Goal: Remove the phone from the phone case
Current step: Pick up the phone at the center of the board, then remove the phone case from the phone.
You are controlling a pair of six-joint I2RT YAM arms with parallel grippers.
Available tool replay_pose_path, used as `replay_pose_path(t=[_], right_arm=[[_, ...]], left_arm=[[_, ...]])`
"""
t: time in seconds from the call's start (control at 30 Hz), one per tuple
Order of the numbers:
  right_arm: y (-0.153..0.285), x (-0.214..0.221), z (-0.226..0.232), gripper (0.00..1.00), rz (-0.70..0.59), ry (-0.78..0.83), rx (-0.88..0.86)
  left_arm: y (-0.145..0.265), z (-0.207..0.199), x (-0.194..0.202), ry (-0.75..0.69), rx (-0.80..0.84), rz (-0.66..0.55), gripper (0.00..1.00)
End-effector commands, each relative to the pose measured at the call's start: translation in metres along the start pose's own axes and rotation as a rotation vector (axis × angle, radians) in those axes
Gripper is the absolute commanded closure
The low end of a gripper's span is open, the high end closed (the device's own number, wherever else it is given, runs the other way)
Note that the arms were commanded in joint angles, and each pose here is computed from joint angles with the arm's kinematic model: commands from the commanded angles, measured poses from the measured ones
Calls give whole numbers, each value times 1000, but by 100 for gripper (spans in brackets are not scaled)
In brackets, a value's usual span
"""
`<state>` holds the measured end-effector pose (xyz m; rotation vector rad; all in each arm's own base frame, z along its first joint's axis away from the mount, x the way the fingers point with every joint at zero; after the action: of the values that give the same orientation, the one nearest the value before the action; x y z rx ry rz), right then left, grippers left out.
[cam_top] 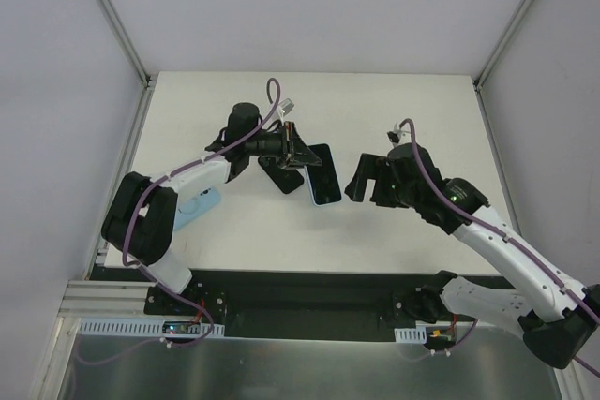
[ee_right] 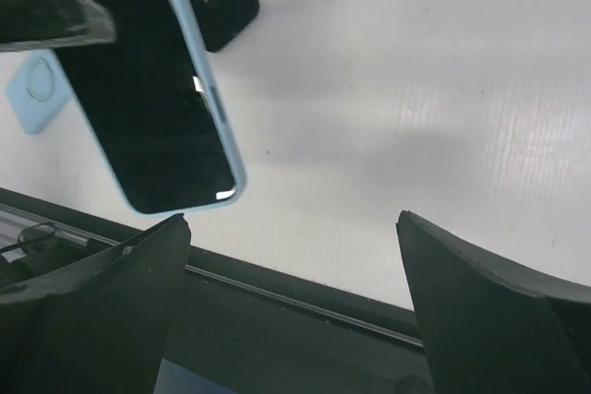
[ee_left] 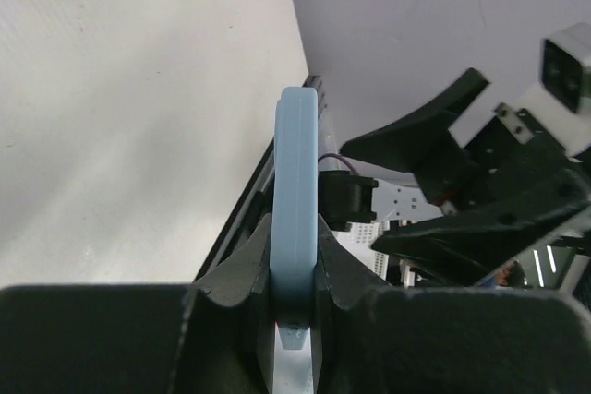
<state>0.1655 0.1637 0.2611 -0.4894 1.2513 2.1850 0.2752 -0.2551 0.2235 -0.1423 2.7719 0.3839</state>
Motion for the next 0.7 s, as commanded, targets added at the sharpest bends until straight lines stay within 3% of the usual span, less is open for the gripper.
replay_pose_path(t=[0.0, 0.67], right_arm=[[-3, 9, -13, 3, 20, -38, 47], [-25, 14, -19, 3, 42, -39, 129]], left_arm=[[5, -25, -5, -43, 208, 12, 100], [11, -36, -5, -55, 235, -9, 100]])
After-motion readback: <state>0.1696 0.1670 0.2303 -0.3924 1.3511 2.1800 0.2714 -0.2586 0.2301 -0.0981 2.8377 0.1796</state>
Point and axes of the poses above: each gripper's point midway between its finger pads, its own y axis back along the fingers, its own z axis along the line the jaws close on, x = y × z, the point moved 7 cm from there along y, back along the fingers, and after that the axes turned 8 degrees about -y, right-handed, at the moved point
